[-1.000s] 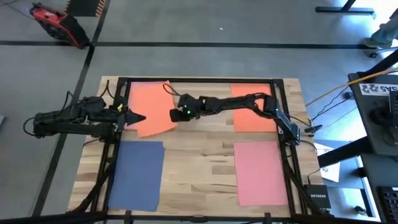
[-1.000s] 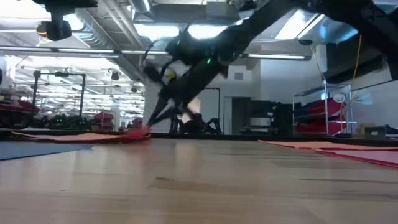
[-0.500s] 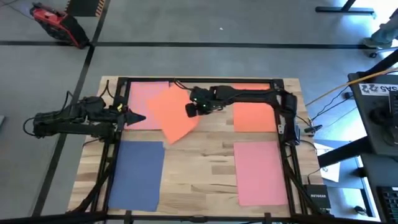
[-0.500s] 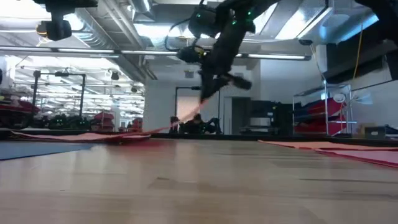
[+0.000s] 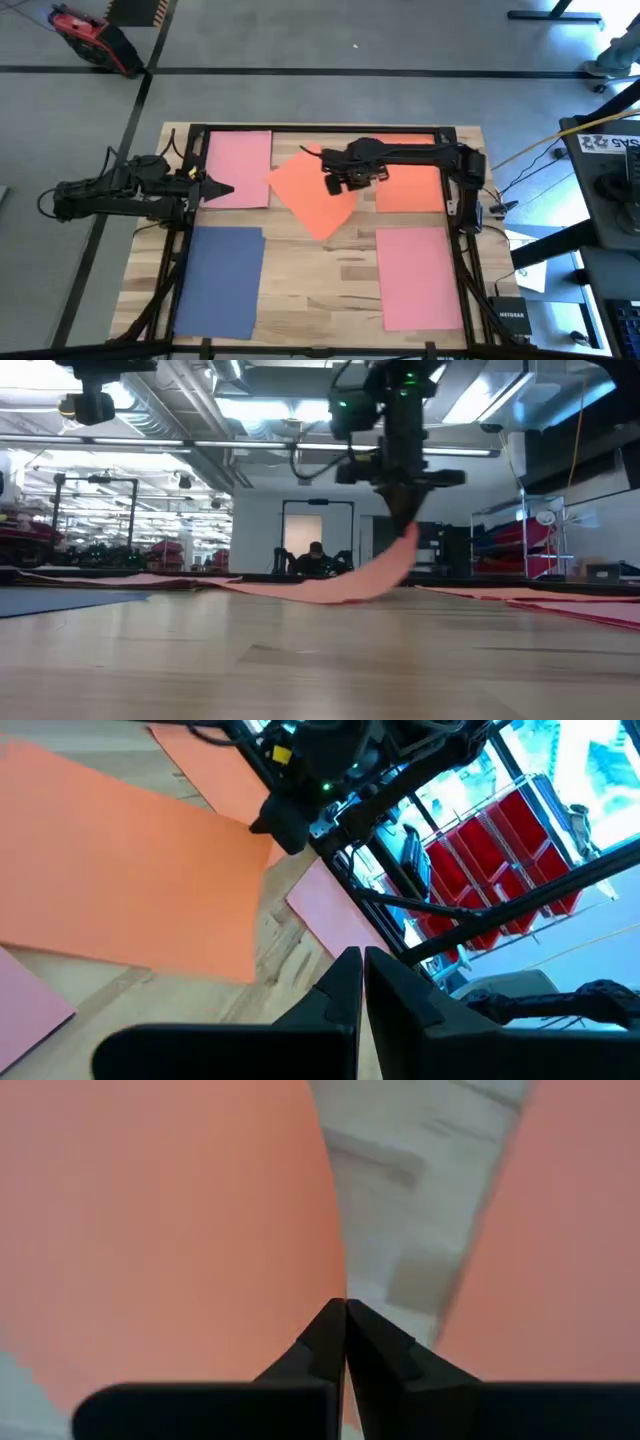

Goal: Organize paper
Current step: Stack the orange colored paper on top of the orange colored papers

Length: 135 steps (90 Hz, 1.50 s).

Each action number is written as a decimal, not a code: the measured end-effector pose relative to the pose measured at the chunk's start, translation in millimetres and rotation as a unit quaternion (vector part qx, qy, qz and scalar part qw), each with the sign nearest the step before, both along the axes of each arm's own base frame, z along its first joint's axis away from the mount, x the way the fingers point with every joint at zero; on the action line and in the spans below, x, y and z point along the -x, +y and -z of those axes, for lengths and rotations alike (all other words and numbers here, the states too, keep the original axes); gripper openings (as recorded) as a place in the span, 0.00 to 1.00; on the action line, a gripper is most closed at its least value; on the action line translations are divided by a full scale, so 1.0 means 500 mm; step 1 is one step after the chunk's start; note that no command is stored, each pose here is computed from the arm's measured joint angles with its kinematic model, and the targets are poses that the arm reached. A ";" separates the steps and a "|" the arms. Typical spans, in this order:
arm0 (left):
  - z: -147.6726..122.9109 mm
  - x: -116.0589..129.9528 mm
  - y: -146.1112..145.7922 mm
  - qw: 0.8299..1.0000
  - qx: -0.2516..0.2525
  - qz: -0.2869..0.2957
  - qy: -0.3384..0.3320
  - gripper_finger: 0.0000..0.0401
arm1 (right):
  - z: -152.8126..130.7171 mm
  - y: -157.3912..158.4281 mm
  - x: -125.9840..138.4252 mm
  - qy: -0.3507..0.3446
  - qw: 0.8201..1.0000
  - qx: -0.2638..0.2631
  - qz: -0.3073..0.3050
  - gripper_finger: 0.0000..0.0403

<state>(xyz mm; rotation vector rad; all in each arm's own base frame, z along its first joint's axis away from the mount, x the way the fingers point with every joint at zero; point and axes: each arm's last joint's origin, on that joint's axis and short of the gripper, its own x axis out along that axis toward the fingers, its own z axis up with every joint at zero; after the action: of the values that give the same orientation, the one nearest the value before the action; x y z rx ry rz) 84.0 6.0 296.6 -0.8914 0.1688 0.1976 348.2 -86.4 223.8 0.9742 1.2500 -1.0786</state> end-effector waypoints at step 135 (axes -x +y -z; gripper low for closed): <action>-0.001 0.003 0.000 1.000 0.018 -0.008 -0.006 0.00 | -0.085 0.104 0.487 -0.052 0.893 0.152 0.420 0.00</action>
<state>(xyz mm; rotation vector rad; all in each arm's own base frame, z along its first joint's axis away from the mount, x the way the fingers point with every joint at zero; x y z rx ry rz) 82.3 6.1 297.3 -0.9303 0.1536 0.2051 104.6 -34.3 266.5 1.3396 0.5089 -1.7925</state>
